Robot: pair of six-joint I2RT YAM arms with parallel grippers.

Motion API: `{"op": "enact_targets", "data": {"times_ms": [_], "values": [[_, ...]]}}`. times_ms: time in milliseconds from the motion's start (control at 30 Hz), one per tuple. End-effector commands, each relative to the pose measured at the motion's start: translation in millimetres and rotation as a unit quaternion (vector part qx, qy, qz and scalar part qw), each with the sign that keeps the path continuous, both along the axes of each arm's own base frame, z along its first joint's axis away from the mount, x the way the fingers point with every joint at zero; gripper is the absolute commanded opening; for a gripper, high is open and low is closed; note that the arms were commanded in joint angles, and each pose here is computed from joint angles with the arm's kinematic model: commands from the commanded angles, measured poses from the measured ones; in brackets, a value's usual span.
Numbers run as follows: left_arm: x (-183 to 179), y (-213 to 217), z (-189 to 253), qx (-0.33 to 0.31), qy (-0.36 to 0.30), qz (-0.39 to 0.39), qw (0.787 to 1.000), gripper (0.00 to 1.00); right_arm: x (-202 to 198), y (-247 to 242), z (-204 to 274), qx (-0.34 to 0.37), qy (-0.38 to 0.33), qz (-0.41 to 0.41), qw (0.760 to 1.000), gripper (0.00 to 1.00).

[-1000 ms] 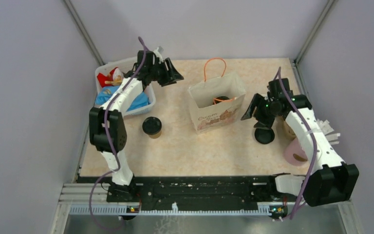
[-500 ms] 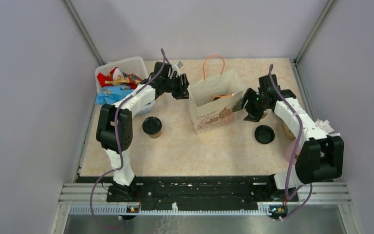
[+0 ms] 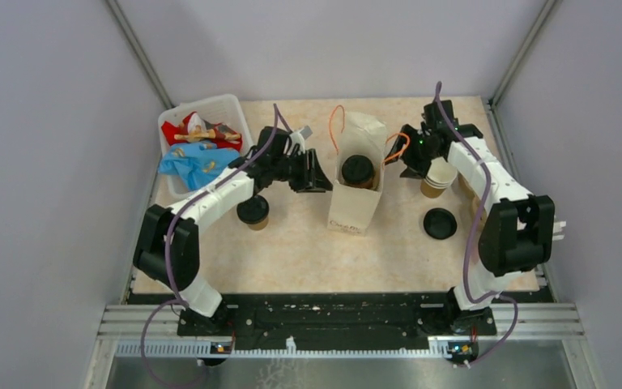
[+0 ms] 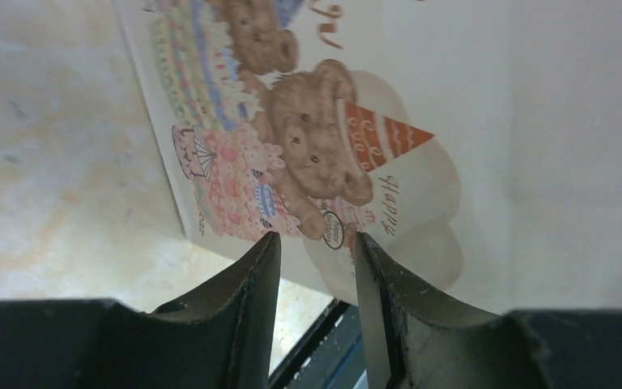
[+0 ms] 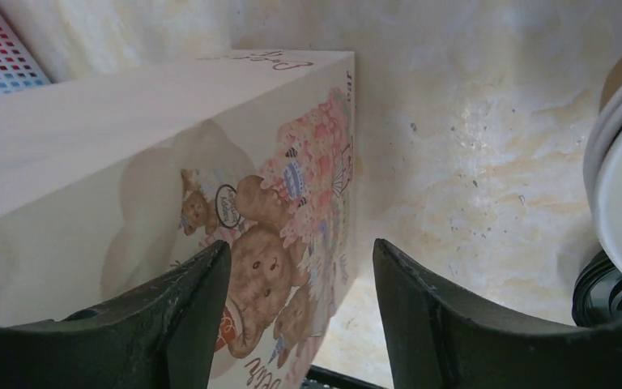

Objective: Pack the takeout coffee

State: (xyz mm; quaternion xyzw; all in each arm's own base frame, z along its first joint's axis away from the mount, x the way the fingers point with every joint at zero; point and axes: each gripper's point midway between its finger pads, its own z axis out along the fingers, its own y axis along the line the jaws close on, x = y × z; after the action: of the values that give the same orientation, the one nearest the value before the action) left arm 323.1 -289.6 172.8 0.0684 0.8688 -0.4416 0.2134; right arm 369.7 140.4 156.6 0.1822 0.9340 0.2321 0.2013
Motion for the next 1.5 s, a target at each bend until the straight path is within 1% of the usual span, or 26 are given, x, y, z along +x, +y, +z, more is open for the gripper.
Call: {"op": "enact_targets", "data": {"times_ms": [0,300,467,667,767,833,900,967,1000,1033,1067,1133,1167,1200,1233,1300,1367,1467], "values": [[-25,-14,22,-0.021,-0.028,0.000,0.999,0.45,13,14,15,0.009,-0.028,0.050,0.998,0.64],[-83,-49,26,-0.034,-0.021,-0.007,0.999,0.43,22,57,27,0.045,-0.053,0.139,0.988,0.65],[-102,-66,24,-0.042,-0.020,-0.003,0.999,0.43,23,81,33,0.072,-0.069,0.190,0.977,0.67],[-123,-88,24,-0.045,-0.025,0.022,0.998,0.43,15,107,31,0.095,-0.065,0.259,0.959,0.69],[-136,-90,22,-0.044,-0.030,0.035,0.998,0.44,15,112,33,0.096,-0.060,0.266,0.957,0.70],[-142,-86,23,-0.037,-0.037,0.042,0.998,0.45,21,103,38,0.069,-0.058,0.249,0.964,0.70],[-148,-75,26,-0.027,-0.044,0.046,0.998,0.47,27,78,42,0.020,-0.050,0.215,0.975,0.70],[-152,-55,26,-0.006,-0.055,0.056,0.997,0.50,31,36,48,-0.056,-0.034,0.163,0.984,0.71],[-151,-40,32,0.003,-0.066,0.077,0.995,0.51,29,10,51,-0.102,-0.023,0.135,0.985,0.71],[-154,-21,27,0.031,-0.062,0.094,0.993,0.52,28,-14,58,-0.137,-0.020,0.110,0.984,0.71],[-155,-4,29,0.045,-0.067,0.110,0.991,0.53,26,-36,65,-0.175,-0.020,0.086,0.981,0.71],[-157,27,37,0.064,-0.084,0.139,0.985,0.57,15,-73,80,-0.245,-0.022,0.048,0.968,0.72],[-156,43,41,0.072,-0.091,0.157,0.981,0.59,7,-85,85,-0.268,-0.022,0.036,0.962,0.72],[-153,60,46,0.080,-0.094,0.176,0.976,0.60,-4,-91,88,-0.276,-0.023,0.030,0.960,0.72],[-148,77,50,0.089,-0.098,0.198,0.971,0.61,-14,-91,86,-0.270,-0.027,0.029,0.962,0.72],[-131,104,63,0.104,-0.121,0.225,0.961,0.64,-39,-84,79,-0.237,-0.031,0.028,0.971,0.71],[-107,116,70,0.116,-0.136,0.228,0.957,0.64,-63,-66,67,-0.178,-0.032,0.039,0.983,0.71],[-65,117,71,0.125,-0.119,0.207,0.963,0.67,-93,-42,51,-0.104,-0.023,0.059,0.993,0.70]]}}
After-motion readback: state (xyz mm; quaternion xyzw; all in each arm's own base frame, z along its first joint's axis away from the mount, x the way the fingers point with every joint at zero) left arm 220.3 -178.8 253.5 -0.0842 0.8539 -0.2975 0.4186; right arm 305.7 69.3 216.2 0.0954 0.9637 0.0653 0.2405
